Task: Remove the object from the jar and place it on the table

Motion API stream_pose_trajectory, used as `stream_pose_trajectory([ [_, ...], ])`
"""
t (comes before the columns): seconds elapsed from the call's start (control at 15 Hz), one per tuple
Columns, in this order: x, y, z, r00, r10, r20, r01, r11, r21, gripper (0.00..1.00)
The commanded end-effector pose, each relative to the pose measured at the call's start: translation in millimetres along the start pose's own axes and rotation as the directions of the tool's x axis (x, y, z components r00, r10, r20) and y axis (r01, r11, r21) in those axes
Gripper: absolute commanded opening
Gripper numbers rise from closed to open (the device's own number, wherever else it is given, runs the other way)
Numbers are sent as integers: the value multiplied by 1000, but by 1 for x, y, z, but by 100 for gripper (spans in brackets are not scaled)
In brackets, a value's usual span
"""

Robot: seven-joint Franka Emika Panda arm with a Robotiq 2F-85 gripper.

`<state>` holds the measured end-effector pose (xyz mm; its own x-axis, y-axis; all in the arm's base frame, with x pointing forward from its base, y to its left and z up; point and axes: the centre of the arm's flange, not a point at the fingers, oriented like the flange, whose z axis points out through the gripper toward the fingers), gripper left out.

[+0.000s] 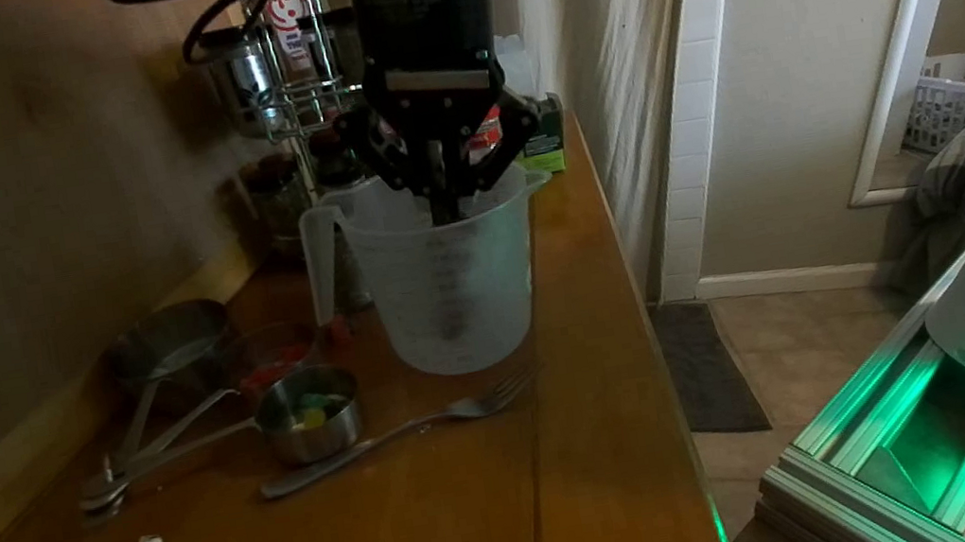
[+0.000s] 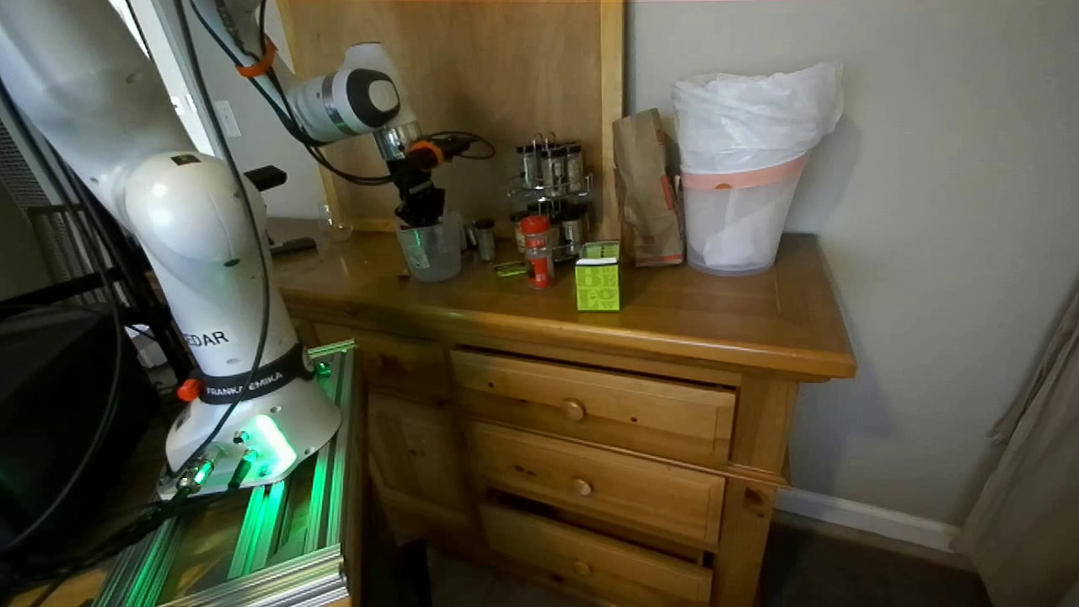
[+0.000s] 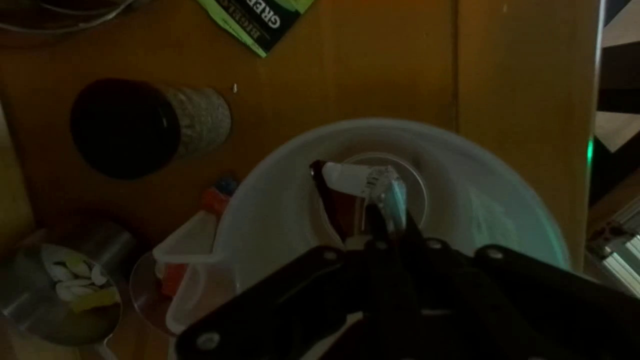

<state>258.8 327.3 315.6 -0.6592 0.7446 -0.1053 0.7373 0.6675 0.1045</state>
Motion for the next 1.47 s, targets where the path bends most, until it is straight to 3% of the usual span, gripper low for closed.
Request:
stream_pose_trajectory([
  [0.0,4,-20,-47,997,76,22,-76,997,-23,1],
  [0.47,29,-29,-115,974,194,117,-172,970,-169,1],
  [0.67,46,-37,-138,932,280,231,-217,940,-264,1],
  [0.87,41,-49,-142,866,390,313,-283,898,-336,1],
  [1.0,17,-64,-132,808,489,328,-379,859,-344,1],
  [1.07,9,-69,-121,833,493,252,-427,862,-275,1],
  [1.13,26,-54,-132,845,447,292,-361,881,-306,6],
  [1.33,10,-60,-119,836,473,280,-405,874,-268,1],
  [1.4,-5,-56,-122,804,536,259,-461,836,-297,1],
])
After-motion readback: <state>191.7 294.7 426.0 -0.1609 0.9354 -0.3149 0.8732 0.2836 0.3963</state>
